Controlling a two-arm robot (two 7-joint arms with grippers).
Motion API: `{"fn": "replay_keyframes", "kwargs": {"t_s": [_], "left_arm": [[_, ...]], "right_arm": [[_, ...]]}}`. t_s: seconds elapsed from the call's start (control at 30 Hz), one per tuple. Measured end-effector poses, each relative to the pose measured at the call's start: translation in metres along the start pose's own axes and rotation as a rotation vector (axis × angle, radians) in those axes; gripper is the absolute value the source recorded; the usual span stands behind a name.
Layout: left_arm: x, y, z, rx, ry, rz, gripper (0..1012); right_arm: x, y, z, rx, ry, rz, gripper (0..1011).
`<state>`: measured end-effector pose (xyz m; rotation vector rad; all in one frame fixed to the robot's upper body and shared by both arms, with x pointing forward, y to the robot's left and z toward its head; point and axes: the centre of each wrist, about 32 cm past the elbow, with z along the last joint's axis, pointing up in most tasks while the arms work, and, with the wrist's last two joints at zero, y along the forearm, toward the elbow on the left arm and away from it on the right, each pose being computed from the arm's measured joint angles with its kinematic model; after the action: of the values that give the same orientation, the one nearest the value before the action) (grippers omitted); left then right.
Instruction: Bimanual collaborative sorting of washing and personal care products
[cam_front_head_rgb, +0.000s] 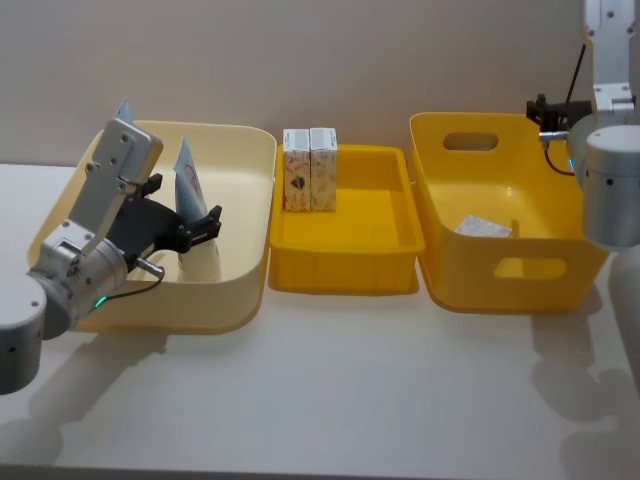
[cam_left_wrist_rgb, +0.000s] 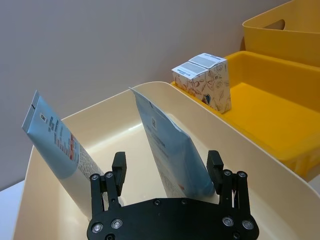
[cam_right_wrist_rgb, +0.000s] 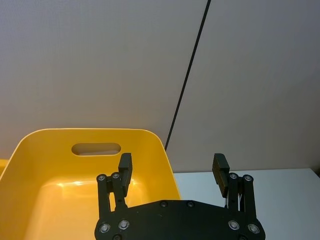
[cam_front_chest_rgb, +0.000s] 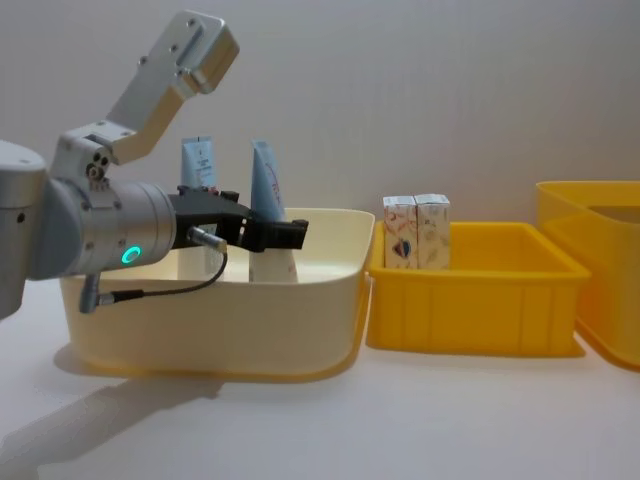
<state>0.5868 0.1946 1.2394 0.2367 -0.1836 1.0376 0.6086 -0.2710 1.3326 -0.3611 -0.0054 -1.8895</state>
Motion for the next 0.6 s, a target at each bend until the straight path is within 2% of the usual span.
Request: {"fn": "replay_keyframes", "kwargs": {"t_s": [0.27, 0.4, 0.43, 0.5, 0.53, 0.6], "left_arm": [[0.0010, -0.0034, -0.0015, -0.006, 0.002, -0.003, 1003], [0.0015, -0.0043, -0.0021, -0.008, 0.002, -0.003, 945], [0.0016, -0.0046, -0.0022, -0.009, 0.002, -0.003, 896], [0.0018, -0.0049, -0.0024, -0.009, 0.002, -0.003, 863], [0.0018, -0.0051, -0.0026, -0.010, 0.002, -0.003, 807], [0.0019, -0.0054, -0.0027, -0.010, 0.003, -0.004, 769]], "right_arm": [[0.0000, 0.0000, 0.0000, 0.000, 0.000, 0.000, 1001], [0.0000, 0.0000, 0.0000, 0.000, 0.000, 0.000, 1001], [0.0000, 0.0000, 0.0000, 0.000, 0.000, 0.000, 1001], [0.0000, 0.0000, 0.0000, 0.000, 0.000, 0.000, 1001], [0.0000, 0.0000, 0.0000, 0.000, 0.000, 0.000, 1001], [0.0000, 0.0000, 0.0000, 0.000, 0.000, 0.000, 1001]]}}
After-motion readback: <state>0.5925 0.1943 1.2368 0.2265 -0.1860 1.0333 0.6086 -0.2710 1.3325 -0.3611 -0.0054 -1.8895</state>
